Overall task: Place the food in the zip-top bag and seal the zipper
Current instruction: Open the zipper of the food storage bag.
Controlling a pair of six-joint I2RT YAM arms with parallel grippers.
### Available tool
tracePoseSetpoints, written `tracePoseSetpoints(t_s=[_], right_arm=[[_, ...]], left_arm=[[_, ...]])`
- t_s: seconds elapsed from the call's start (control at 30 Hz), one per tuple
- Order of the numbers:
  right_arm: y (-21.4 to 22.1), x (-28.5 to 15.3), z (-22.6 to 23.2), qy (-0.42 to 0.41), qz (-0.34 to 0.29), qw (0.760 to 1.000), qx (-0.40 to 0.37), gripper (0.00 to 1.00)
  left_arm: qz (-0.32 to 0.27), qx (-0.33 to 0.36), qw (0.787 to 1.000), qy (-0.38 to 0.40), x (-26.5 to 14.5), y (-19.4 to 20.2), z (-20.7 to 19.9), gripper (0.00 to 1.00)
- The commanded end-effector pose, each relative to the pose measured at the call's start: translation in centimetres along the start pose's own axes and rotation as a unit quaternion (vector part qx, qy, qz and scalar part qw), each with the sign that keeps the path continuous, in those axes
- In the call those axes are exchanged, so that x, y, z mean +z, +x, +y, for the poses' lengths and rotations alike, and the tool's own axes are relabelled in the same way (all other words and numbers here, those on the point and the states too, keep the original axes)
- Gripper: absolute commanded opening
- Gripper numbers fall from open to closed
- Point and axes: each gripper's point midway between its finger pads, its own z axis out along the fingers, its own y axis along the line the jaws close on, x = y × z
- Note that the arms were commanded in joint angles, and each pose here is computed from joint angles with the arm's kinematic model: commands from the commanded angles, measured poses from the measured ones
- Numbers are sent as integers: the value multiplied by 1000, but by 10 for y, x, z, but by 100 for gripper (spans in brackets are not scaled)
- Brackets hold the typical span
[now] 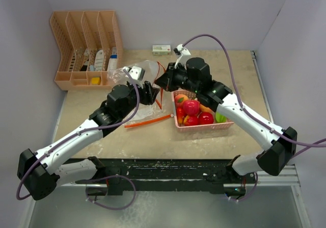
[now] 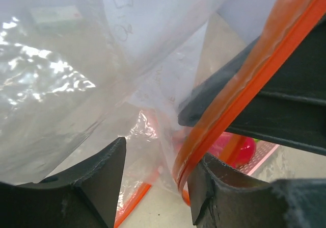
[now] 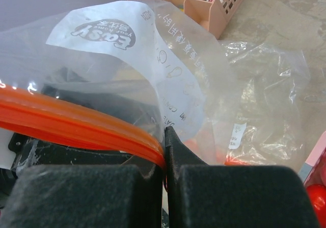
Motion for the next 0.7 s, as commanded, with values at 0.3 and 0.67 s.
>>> tracePoseSetpoints(t_s=[0.3,0.67], right_arm=[[3,-11,3,7,-10,1000,-8,0],[44,-18,-114,272,11,962,-34,0]], left_arm=[[-44,13,998,-35,-5,-37,7,0],[-12,3,999,-46,-94,-68,11,0]])
